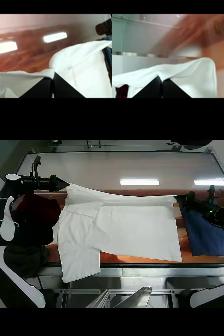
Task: Fold the shirts.
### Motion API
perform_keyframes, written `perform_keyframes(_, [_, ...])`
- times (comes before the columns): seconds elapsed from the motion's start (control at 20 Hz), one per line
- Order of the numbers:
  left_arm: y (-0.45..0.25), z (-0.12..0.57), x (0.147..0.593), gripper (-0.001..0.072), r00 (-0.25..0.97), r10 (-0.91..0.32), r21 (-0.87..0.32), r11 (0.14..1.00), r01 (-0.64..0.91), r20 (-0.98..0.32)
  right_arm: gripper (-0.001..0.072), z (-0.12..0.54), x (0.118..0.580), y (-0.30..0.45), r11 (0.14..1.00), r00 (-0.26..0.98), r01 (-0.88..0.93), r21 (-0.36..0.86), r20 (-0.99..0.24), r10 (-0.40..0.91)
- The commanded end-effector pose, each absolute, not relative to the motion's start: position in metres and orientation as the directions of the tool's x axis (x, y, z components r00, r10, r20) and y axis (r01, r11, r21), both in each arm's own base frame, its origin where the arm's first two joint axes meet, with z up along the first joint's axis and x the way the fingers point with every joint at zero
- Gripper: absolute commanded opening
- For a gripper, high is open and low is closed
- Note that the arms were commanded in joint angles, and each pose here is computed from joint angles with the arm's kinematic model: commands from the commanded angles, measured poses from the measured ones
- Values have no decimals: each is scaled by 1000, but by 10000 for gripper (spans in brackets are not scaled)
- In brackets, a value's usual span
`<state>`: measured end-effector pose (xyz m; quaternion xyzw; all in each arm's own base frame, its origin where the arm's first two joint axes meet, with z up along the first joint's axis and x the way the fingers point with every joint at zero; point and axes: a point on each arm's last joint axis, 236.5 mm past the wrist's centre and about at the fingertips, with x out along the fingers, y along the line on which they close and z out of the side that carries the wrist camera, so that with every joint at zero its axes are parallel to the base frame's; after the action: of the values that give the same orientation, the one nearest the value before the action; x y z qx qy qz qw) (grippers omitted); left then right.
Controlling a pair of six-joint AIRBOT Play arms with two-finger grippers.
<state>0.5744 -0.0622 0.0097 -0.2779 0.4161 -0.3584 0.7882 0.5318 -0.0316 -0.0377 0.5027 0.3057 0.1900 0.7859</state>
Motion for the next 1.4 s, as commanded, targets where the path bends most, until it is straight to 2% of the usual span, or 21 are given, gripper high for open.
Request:
perform_keyframes(0.0, [-55,2,590,15,415,-782,-717,607,342,-465,20,-32,564,-45,401,756,-35,915,-238,610])
perform_keyframes(0.2, [-32,-3,592,15,428,-735,-681,666,305,-527,20,-28,567,-49,423,748,-44,905,-251,614])
perform_keyframes(0.4, [-25,-41,567,15,335,-711,-666,701,256,-619,21,-65,544,-41,504,649,38,863,-405,644])
perform_keyframes(0.6, [-13,-78,553,14,291,-656,-629,754,193,-697,21,-79,535,-41,544,610,56,837,-461,645])
perform_keyframes(1.15, [-35,-83,544,16,241,-677,-641,736,217,-696,22,-92,533,-27,547,582,50,836,-469,664])
perform_keyframes(1.2, [-36,-83,543,16,237,-679,-643,734,218,-695,66,-92,534,-25,546,580,47,836,-468,667])
perform_keyframes(1.25, [-36,-83,541,20,229,-683,-646,731,219,-694,234,-92,533,-24,547,577,46,836,-469,669])
perform_keyframes(1.3, [-38,-79,537,196,209,-692,-654,722,228,-691,272,-91,532,-23,542,573,41,839,-464,675])
perform_keyframes(1.35, [-35,-73,533,295,193,-700,-664,714,222,-688,271,-88,530,-22,541,565,33,840,-462,683])
